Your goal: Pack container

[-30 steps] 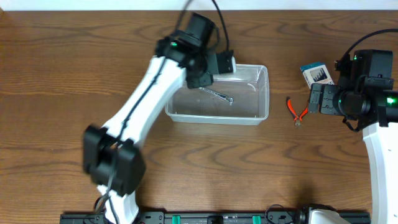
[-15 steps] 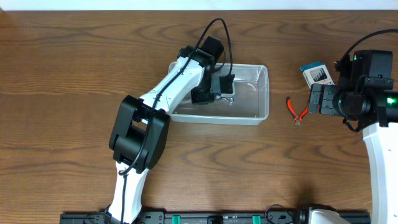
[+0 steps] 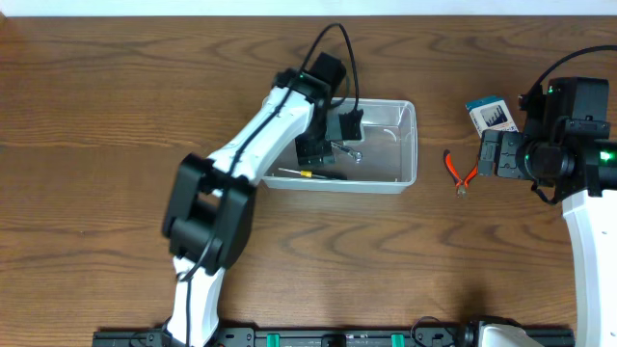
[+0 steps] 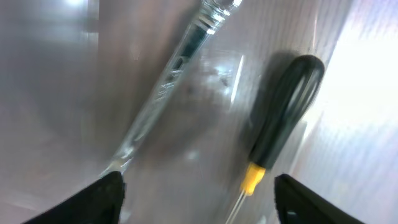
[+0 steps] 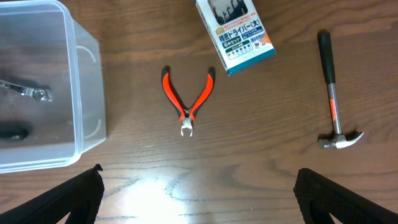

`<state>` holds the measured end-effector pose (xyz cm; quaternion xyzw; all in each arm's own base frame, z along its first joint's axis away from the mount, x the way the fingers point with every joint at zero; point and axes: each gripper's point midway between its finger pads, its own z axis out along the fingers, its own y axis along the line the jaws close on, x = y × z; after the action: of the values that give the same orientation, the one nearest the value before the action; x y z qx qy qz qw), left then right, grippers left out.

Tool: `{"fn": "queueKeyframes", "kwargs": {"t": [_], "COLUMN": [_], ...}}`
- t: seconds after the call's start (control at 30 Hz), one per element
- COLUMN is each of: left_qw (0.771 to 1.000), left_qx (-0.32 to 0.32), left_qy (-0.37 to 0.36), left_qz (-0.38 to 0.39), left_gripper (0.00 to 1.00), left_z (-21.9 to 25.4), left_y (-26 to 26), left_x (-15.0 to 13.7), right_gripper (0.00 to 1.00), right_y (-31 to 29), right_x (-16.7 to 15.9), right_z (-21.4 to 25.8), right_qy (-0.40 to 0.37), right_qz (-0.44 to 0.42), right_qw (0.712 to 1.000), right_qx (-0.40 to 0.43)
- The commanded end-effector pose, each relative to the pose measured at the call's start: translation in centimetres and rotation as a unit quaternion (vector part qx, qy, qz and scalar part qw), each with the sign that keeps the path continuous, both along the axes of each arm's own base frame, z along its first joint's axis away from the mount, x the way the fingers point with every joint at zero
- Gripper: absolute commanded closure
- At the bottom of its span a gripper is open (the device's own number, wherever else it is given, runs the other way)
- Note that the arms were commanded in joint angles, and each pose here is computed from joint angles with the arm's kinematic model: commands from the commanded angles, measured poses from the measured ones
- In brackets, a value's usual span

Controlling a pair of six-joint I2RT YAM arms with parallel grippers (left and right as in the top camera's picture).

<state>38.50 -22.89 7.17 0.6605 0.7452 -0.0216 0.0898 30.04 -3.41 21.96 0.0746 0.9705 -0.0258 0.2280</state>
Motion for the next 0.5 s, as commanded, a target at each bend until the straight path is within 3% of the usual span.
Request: {"fn": "queueKeyframes", "kwargs": {"t": [0.0, 0.1, 0.17, 0.3, 0.47], "left_qw": [0.993, 0.974, 0.952, 0.881, 0.792], "left_qx": [-0.041, -0.060, -0.076, -0.118, -0.142], "left_qy": [-0.094, -0.155, -0.189, -0.222, -0.200], "left_qz": [0.064, 0.155, 0.229, 0.400, 0.560], "left_gripper": [0.20, 0.14, 0.02, 0.02, 0.02], "left_z": [9.0, 14.6, 18.0, 22.5, 22.6], "left_y": [1.7, 5.3, 8.7, 17.0, 26.7], "left_x": [1.2, 1.7, 1.8, 1.8, 1.0], "right_gripper": [0.01, 0.01, 0.01, 0.01, 0.01], "right_y": [-0.4, -0.4, -0.5, -0.9, -1.5], "right_x": [0.1, 0.0, -0.5, -2.0, -2.9], "right_z": [0.6, 0.6, 0.5, 3.0, 6.8], "right_qy": [-0.008, -0.005, 0.003, 0.000, -0.028], "right_qz": [0.000, 0.002, -0.017, -0.070, -0.118], "right_qw": [1.000, 1.000, 1.000, 0.997, 0.993], "right_qx": [-0.008, -0.011, -0.008, -0.015, -0.013]}}
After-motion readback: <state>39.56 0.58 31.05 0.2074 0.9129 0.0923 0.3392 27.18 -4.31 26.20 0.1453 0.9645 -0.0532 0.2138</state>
